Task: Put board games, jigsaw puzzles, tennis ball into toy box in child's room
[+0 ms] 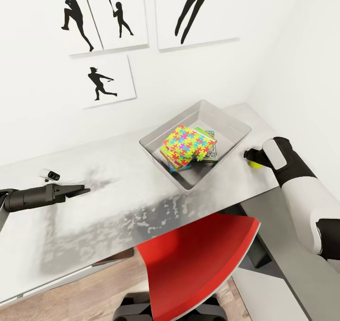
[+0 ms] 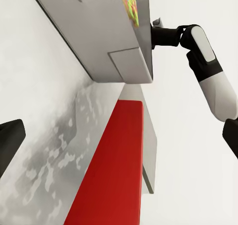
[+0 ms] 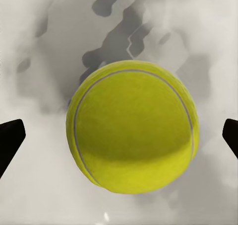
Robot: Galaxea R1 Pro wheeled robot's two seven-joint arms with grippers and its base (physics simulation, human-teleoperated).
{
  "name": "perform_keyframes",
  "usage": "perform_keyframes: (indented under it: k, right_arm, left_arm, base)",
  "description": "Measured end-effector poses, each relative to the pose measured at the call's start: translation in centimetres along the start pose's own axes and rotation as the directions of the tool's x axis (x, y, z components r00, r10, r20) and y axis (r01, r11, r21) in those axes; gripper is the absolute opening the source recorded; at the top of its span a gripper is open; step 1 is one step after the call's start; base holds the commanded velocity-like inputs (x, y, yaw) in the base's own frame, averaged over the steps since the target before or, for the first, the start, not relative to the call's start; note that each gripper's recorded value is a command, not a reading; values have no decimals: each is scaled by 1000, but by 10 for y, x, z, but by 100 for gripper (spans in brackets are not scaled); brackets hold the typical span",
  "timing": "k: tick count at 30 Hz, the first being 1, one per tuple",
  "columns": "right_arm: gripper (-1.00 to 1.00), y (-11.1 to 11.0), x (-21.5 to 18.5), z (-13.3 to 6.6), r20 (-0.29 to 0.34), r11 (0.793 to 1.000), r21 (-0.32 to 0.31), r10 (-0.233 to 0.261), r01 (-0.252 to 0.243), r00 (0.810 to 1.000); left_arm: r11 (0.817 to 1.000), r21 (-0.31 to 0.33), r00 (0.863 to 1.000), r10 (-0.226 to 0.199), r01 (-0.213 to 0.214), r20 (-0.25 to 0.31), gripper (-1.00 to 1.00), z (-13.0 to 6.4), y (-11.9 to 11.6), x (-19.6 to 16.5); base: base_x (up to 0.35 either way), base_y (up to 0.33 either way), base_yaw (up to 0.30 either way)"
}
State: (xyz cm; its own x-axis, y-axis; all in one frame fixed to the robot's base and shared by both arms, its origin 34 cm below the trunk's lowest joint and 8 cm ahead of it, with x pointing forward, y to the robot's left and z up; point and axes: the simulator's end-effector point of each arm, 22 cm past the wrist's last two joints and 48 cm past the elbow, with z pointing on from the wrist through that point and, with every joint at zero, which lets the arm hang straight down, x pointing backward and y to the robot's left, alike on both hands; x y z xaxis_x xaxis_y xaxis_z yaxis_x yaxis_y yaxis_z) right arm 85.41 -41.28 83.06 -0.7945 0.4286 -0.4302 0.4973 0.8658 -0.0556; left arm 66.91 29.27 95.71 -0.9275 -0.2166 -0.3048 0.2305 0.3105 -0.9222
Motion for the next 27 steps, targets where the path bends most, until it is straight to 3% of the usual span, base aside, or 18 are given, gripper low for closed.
perform_keyframes:
  k: [27]
  right_arm:
    - [100,6,-11,-6,16,1000,-13,6,-6,1000]
  left_arm:
    - [1000,0,1000,0,0,0,100,0,0,0]
  base:
    - [0,0,0]
